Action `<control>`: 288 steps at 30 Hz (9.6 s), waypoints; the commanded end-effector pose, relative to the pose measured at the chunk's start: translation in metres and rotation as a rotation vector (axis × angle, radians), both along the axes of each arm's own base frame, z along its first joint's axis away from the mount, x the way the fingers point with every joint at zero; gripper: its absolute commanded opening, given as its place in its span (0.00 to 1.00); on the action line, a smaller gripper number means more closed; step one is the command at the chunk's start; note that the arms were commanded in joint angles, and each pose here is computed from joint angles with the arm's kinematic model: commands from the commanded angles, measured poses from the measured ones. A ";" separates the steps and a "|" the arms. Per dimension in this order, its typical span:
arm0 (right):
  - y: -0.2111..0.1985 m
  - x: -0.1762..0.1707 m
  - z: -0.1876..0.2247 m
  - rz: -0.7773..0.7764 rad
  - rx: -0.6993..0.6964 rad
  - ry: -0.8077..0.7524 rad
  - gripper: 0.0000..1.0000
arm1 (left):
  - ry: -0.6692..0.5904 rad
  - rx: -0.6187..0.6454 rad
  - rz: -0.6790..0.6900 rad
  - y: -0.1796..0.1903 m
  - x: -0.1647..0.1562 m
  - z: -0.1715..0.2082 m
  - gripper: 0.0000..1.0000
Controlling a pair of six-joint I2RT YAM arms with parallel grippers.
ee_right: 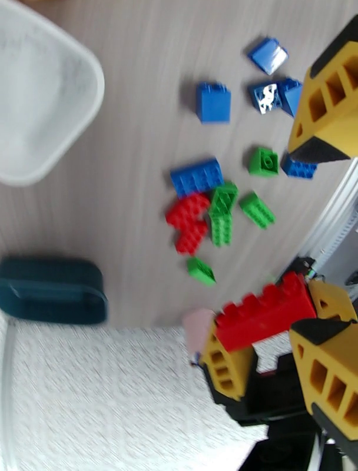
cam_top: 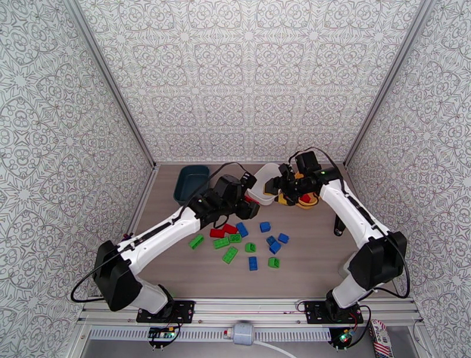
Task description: Sort the legos into containers by color
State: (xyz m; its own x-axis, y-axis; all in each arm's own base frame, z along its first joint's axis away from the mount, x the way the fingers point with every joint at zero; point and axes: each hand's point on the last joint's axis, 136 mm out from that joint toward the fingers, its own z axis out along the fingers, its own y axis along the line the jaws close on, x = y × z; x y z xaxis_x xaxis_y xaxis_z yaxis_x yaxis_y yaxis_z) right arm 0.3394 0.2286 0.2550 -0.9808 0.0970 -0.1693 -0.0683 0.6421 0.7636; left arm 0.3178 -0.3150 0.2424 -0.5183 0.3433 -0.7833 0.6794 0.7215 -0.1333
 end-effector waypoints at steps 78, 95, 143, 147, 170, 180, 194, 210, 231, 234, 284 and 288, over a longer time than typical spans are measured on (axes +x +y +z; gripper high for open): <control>-0.232 0.156 -0.094 -0.580 -0.537 0.129 0.67 | 0.731 0.092 0.830 0.165 0.000 -0.138 0.81; -0.136 0.071 -0.067 -0.373 -0.339 0.037 0.69 | 0.770 0.393 0.677 0.157 -0.037 -0.188 0.76; -0.046 -0.031 -0.069 -0.135 -0.272 0.047 0.70 | 0.848 0.373 0.761 0.148 -0.019 -0.238 0.70; -0.045 -0.033 -0.069 -0.129 -0.270 0.049 0.70 | 0.822 0.371 0.769 0.149 -0.017 -0.231 0.66; 0.000 -0.008 -0.012 0.036 0.024 0.034 0.74 | 0.118 0.040 0.209 0.048 -0.003 -0.020 0.58; 0.020 -0.024 0.031 0.182 0.190 0.013 0.74 | -0.056 0.014 -0.059 0.016 -0.035 0.026 0.62; 0.057 -0.068 0.041 0.344 0.249 0.045 0.70 | -0.068 0.027 -0.161 -0.002 -0.050 0.033 0.60; 0.069 -0.082 0.025 0.393 0.241 0.097 0.42 | -0.058 0.017 -0.170 -0.007 -0.053 0.032 0.59; 0.015 0.003 -0.032 0.062 0.084 0.142 0.15 | -0.133 0.010 0.152 0.043 -0.023 0.049 0.99; -0.035 0.037 -0.057 -0.106 -0.026 0.168 0.15 | -0.040 -0.031 0.331 0.077 -0.006 0.037 0.99; -0.137 0.017 -0.050 -0.389 -0.496 -0.020 0.62 | 0.968 0.121 0.872 0.102 0.016 -0.209 0.74; -0.139 0.001 -0.059 -0.395 -0.491 -0.004 0.62 | 1.001 0.097 0.894 0.098 0.018 -0.218 0.74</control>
State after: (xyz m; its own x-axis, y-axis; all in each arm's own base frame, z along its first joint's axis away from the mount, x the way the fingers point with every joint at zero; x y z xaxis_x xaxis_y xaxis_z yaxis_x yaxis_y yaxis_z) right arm 0.3419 0.0927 0.1944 -0.9051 0.3350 -0.2618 0.2280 0.9022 0.3661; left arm 0.3306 -0.2093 0.0271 -0.9384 -0.3427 0.0438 -0.3445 0.9187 -0.1930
